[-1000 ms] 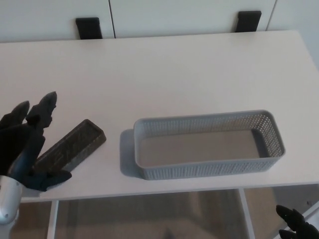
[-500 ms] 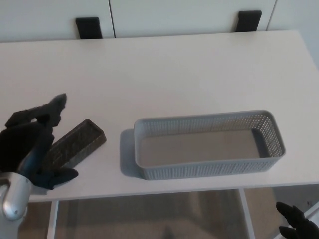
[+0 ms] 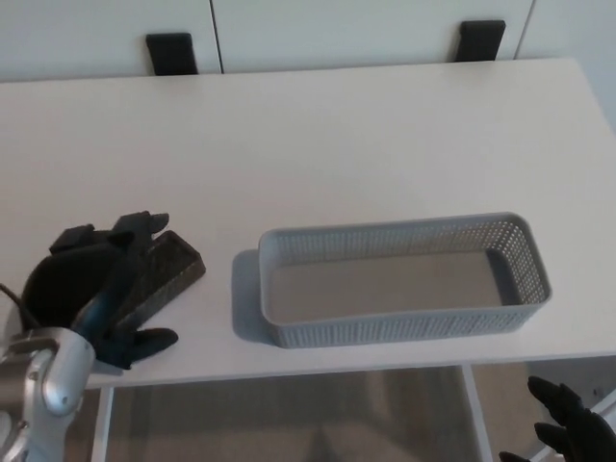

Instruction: The robot walks towards a desk on which an eraser is kept on the left hand side and a container is kept on the right hand side. The robot picks up the eraser using its left hand and places it in the container.

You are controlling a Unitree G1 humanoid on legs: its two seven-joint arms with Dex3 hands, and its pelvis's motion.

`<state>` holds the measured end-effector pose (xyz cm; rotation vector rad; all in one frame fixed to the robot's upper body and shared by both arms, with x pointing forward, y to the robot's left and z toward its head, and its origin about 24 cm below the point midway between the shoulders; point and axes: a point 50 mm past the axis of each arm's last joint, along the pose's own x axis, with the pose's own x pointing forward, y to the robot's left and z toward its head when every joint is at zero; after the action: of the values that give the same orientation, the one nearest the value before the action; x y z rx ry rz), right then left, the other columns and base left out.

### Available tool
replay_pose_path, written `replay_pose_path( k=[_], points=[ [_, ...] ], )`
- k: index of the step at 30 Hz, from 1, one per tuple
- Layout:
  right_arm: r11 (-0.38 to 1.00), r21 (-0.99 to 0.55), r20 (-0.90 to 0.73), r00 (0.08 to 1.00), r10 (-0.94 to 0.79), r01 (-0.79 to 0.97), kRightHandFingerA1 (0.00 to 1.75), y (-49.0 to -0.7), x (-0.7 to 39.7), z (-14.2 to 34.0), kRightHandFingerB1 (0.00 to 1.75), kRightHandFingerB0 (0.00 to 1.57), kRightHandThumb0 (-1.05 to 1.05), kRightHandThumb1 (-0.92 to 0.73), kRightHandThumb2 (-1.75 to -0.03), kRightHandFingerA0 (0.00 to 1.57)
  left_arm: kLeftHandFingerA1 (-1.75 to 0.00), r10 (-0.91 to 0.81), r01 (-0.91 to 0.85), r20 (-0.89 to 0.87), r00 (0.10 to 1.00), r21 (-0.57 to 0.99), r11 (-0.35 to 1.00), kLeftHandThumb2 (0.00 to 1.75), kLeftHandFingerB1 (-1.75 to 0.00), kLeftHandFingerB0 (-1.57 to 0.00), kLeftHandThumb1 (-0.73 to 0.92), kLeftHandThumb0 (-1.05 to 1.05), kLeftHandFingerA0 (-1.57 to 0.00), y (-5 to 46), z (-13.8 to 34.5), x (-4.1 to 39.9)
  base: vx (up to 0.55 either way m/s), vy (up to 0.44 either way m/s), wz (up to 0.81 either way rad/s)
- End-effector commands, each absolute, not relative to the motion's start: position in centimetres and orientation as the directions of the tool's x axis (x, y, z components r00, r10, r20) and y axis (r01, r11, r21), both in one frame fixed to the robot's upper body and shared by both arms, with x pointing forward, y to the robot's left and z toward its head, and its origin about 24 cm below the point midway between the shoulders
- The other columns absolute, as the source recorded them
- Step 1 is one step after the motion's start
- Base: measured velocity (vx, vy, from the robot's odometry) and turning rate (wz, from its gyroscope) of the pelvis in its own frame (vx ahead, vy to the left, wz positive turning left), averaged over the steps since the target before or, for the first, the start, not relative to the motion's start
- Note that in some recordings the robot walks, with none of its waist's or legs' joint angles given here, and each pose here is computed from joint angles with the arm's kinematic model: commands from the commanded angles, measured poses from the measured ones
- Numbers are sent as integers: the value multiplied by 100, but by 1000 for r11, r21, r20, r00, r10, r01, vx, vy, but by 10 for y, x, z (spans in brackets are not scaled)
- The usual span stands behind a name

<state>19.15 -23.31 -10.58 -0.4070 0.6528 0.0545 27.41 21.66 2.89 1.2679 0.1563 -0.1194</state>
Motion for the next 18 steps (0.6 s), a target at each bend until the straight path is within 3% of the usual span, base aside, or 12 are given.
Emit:
replay_pose_path(
  k=[1,3,5,6,7,8,9,12,13,15,16,18],
  points=[
    [906,-379,-596,798,-84,-188,42,-239,194,-102,30,4,-21,-57,-56,13,-115,20,341,-356,934,907,246,110,-68,-63,38,-33,-91,233,12,269,0,0,0],
    [900,-387,-599,797,-82,-199,44,-240,194,-103,30,5,-22,-56,-56,14,-112,38,355,-368,929,916,190,118,-73,-95,41,-29,-131,235,9,268,0,0,0],
    [899,-388,-600,796,-80,-202,45,-240,196,-102,25,9,-22,-55,-58,13,-120,54,349,-363,930,920,177,111,-83,-86,48,-35,-130,236,8,269,0,0,0],
    [899,-387,-598,798,-75,-206,44,-240,196,-101,31,5,-23,-56,-56,14,-140,74,309,-324,943,936,167,112,-94,-92,50,-40,-135,236,8,268,0,0,0],
    [900,-383,-599,798,-70,-209,44,-239,198,-101,31,4,-22,-56,-56,13,-144,81,267,-283,956,949,167,114,-111,-102,48,-46,-144,236,9,268,0,0,0],
    [899,-384,-599,798,-67,-213,44,-239,198,-100,31,3,-23,-56,-56,12,-175,83,236,-251,964,958,163,112,-132,-95,51,-42,-129,235,10,267,0,0,0],
    [902,-376,-601,796,-65,-210,43,-239,198,-101,31,3,-21,-56,-56,11,-175,84,213,-229,970,963,164,115,-149,-92,51,-42,-133,234,11,267,0,0,0],
    [908,-366,-608,791,-67,-205,43,-240,198,-101,31,5,-22,-56,-56,12,-175,73,153,-168,983,973,172,116,-131,-84,56,-41,-132,231,15,265,0,0,0],
    [903,-374,-606,792,-68,-209,46,-240,198,-101,25,8,-21,-55,-59,12,-170,74,151,-167,983,970,191,117,-98,-74,60,-41,-135,230,17,265,0,0,0],
    [905,-367,-609,791,-58,-217,46,-239,198,-101,24,8,-23,-54,-61,11,-175,54,127,-143,988,967,222,115,-126,-84,63,-45,-127,229,23,265,0,0,0],
    [902,-371,-609,791,-58,-220,43,-239,198,-101,30,4,-21,-56,-56,13,-166,55,112,-128,990,967,229,118,-117,-89,62,-44,-144,228,26,265,0,0,0],
    [898,-378,-610,791,-57,-227,44,-239,198,-101,31,4,-22,-56,-56,13,-175,36,68,-80,996,964,257,118,-144,-98,59,-40,-148,224,33,265,0,0,0]
  ],
)
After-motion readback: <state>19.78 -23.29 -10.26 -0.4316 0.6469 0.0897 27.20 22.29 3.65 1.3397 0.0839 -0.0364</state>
